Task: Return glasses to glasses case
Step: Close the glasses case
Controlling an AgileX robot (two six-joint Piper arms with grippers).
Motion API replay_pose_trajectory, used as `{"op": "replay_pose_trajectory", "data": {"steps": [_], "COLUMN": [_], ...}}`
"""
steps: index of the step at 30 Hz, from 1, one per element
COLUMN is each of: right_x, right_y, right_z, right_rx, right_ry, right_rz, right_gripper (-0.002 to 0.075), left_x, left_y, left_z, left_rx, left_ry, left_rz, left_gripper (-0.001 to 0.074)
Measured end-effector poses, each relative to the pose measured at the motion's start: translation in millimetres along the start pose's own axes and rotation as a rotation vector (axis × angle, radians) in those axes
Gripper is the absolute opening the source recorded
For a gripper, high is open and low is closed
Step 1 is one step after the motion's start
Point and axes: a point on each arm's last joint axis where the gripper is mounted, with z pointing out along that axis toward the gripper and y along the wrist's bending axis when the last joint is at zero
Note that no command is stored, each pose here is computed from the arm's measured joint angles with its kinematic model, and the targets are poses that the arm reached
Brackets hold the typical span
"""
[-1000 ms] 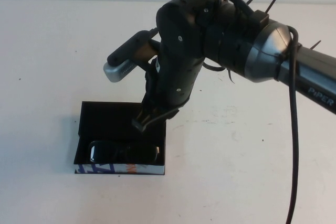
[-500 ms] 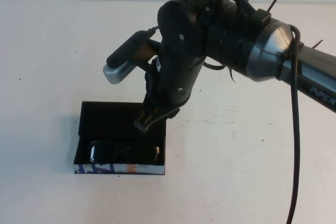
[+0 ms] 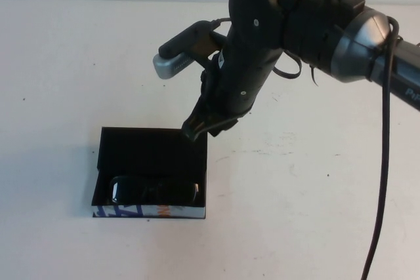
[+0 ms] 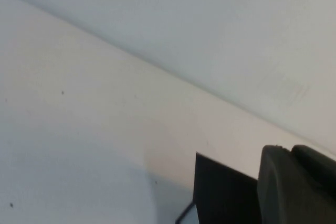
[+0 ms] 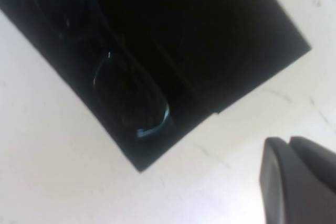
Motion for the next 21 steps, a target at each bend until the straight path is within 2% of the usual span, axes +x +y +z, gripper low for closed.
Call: {"op": "replay_pose_trajectory", "data": {"steps": [6, 10, 12, 16, 18, 21], "right_x": [-3.8, -4.1, -3.7, -3.5, -4.0, -7.9], "right_y": [-13.0, -18.9, -21.5, -22.7, -22.7, -24.8], "right_z": [-1.8, -2.9, -3.4, -3.6, -2.7, 3.0], "right_rx": [-0.035, -0.061, -0.069, -0.074, -0.075, -0.066], "right_ry": [-0.074, -0.095, -0.098, -0.100, -0.103, -0.134], "right_rz": [0.064, 0.100, 0.112, 0.119, 0.120, 0.124], "right_gripper": [-0.0011, -0.0011, -0.0011, -0.0011, -0.0011, -0.0011], "left_x": [-13.2, -16.1, -16.8, -11.5, -4.8, 8.3], "left_y": [-18.4, -29.4, -35.8, -49.5, -51.6, -47.8], "left_z": [18.1, 41.7, 56.4, 84.8, 100.2, 118.7], "left_rx": [-0.052, -0.075, -0.035, 0.133, 0.204, 0.252], "left_ry": [0.320, 0.636, 0.778, 0.992, 1.034, 1.066], "left_rz": [-0.018, 0.049, 0.102, 0.120, 0.103, 0.083], "left_gripper": [-0.0004, -0.0004, -0.0004, -0.0004, -0.0004, -0.0004]}}
